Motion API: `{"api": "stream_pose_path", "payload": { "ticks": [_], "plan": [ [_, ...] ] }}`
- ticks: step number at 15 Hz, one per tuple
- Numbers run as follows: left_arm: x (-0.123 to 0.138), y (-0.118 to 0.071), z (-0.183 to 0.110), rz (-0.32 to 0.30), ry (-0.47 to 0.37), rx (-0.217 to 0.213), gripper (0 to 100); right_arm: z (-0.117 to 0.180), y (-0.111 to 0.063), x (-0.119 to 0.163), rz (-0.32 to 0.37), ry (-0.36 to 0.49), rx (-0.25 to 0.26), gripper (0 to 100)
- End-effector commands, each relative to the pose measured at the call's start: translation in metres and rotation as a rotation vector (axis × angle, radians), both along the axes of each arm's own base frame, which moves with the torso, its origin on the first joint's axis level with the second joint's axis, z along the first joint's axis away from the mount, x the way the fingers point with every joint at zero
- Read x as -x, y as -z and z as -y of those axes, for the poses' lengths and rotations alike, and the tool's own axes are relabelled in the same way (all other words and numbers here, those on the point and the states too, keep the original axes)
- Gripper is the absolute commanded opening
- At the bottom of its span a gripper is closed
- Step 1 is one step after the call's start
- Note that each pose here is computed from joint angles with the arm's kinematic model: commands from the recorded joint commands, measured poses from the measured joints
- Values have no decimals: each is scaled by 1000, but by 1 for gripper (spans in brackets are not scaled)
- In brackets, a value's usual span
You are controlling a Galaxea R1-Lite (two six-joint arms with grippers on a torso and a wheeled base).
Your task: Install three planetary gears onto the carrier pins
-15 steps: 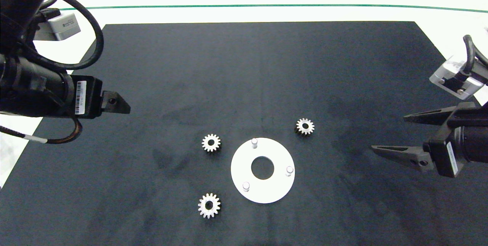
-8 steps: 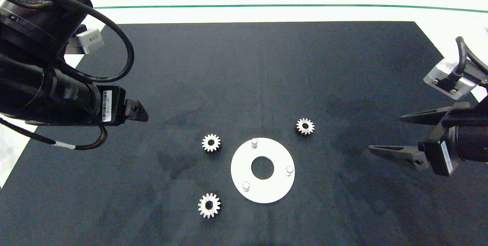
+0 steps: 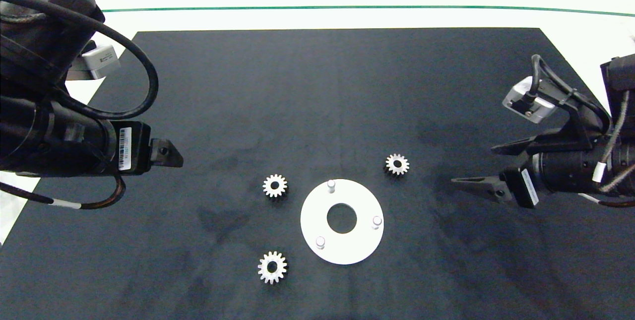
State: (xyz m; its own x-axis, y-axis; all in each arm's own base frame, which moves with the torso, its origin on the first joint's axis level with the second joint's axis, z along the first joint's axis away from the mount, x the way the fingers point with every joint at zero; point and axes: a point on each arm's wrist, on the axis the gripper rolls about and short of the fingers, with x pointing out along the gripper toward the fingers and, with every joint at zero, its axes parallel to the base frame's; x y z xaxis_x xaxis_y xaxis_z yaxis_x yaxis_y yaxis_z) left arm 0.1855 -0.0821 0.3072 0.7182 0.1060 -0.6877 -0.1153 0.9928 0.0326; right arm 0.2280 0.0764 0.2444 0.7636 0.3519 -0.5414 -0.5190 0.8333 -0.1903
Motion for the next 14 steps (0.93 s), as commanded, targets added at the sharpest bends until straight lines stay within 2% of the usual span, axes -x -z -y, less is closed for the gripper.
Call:
{"api": "stream_pose_path", "payload": {
  "ticks": [1,3,7,14],
  "plan": [
    [-2,4,1,-11,-41,21,100,-8,4,-27,-22,3,12,100],
    [-1,9,1,-25,-43,11,100,-12,7,-36,-31,2,17,100],
    [8,5,-5,-3,-45,19,100,-26,18,-44,-62,-38,30,100],
    [36,11,-19,-2,-49,16,100,-55,21,-65,-59,-92,35,100]
  ]
}}
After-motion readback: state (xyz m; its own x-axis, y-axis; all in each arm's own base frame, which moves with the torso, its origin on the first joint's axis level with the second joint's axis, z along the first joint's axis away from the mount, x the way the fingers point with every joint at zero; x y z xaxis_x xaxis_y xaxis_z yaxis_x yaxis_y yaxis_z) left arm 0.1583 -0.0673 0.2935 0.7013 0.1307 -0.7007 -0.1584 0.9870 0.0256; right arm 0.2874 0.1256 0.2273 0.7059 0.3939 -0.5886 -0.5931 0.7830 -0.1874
